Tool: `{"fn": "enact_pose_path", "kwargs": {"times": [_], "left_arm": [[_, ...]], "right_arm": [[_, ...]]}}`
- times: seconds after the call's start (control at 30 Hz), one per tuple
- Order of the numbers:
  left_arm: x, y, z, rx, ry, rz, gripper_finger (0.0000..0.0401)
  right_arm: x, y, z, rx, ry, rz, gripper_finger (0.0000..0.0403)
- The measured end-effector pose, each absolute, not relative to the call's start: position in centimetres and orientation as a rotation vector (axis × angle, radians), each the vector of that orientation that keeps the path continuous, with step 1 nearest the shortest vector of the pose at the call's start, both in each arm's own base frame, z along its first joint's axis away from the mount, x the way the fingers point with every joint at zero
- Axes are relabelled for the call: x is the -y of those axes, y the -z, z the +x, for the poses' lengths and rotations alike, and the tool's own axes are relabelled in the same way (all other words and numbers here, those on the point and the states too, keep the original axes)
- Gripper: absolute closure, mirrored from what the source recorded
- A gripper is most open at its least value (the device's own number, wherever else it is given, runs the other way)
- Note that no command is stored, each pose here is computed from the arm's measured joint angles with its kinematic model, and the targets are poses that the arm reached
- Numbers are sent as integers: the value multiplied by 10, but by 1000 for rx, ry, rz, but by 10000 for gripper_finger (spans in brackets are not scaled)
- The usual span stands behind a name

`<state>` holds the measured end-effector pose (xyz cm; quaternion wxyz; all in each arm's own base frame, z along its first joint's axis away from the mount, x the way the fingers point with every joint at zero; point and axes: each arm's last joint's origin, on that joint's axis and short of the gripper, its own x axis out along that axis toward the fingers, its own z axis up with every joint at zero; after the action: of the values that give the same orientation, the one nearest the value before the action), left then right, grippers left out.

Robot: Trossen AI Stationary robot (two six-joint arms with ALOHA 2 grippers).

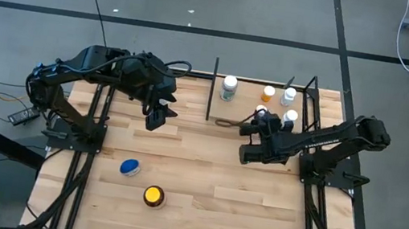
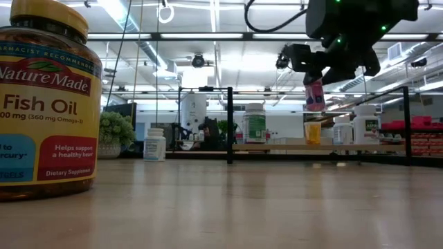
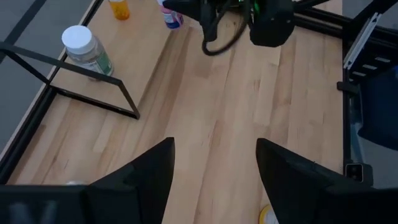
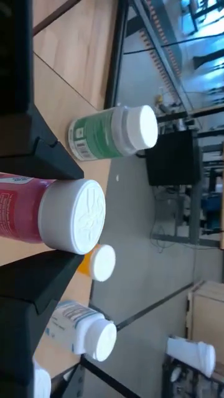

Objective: Pick and place medicine bottles onto shelf by color
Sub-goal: Put the pink pill bottle on the shelf

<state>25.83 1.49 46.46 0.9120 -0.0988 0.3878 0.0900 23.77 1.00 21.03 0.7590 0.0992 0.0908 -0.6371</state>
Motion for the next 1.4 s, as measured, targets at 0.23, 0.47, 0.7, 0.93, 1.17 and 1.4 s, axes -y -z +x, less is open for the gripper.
{"fn": "enact_pose_path", "kwargs": {"times": [0.23, 0.47, 0.7, 0.93, 1.17, 1.4], "left_arm": [[-16, -465, 258, -800, -192, -145, 170], [-18, -456, 264, -815, -224, -109, 170], [-17, -451, 265, -833, -226, -112, 170], [-17, -451, 265, -833, -227, -115, 170], [-18, -451, 265, -833, -228, -115, 170], [-18, -451, 265, -831, -243, -108, 170]], "right_arm": [[-13, -198, 235, -162, 1371, 168, 226], [-8, -169, 224, -115, 1379, 162, 226], [9, -159, 216, -167, 1451, 112, 224], [15, -145, 210, -156, 1467, 180, 222], [19, -145, 209, -161, 1485, 175, 221], [30, -145, 209, -160, 1533, 180, 221]]}}
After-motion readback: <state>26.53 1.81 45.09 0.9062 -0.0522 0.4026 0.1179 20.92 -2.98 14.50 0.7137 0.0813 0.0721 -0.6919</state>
